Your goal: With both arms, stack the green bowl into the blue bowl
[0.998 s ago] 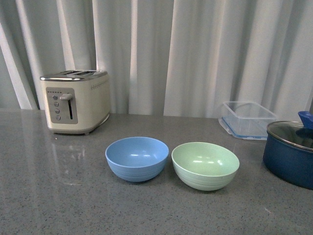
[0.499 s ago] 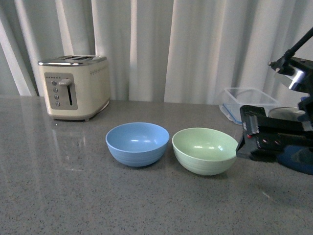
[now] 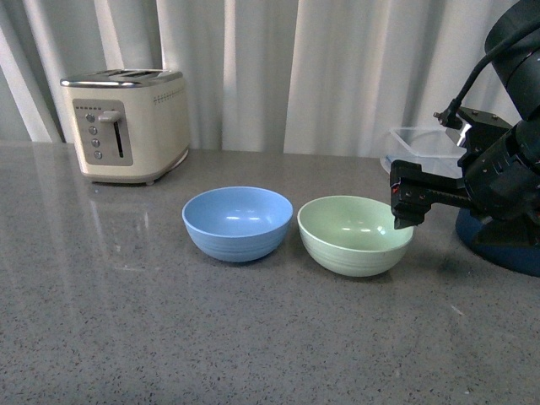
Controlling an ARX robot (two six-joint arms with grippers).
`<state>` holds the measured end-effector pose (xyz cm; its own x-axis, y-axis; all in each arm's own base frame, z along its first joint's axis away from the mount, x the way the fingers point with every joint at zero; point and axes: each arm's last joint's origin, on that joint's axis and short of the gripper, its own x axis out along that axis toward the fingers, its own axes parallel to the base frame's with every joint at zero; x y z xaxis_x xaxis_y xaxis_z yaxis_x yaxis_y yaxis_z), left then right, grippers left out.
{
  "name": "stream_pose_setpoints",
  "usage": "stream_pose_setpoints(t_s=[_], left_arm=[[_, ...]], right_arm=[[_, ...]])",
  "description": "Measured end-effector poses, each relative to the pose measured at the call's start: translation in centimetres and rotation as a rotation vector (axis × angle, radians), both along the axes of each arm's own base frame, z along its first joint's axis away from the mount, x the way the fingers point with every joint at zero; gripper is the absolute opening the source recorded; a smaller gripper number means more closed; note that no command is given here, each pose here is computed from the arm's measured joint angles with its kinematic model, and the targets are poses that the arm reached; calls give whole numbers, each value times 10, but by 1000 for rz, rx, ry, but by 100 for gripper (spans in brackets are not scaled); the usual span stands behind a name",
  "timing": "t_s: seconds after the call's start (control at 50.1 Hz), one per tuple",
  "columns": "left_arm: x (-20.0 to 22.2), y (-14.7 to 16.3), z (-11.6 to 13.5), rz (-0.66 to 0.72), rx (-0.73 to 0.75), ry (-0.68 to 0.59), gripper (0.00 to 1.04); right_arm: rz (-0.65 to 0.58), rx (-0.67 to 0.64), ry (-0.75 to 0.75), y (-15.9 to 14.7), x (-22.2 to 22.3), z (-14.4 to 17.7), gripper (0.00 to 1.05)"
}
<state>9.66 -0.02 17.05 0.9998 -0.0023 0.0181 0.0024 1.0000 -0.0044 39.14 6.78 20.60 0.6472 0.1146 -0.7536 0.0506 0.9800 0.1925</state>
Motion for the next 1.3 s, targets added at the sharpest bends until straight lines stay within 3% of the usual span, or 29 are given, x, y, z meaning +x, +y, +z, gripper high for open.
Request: stream_pose_setpoints(t_s=[0.678,1.038,1.217,1.297], left_arm=[[0,0,0,0,0,0,98],[0,0,0,0,0,0,98],[0,0,0,0,0,0,98],[0,0,0,0,0,0,98]], right_arm=[[58,-21,49,13,21,-28,94],[95,-22,21,17,30,-31,28],[98,-10,18,17,30,-30,6],[107,0,-1,16,31,-26,1]])
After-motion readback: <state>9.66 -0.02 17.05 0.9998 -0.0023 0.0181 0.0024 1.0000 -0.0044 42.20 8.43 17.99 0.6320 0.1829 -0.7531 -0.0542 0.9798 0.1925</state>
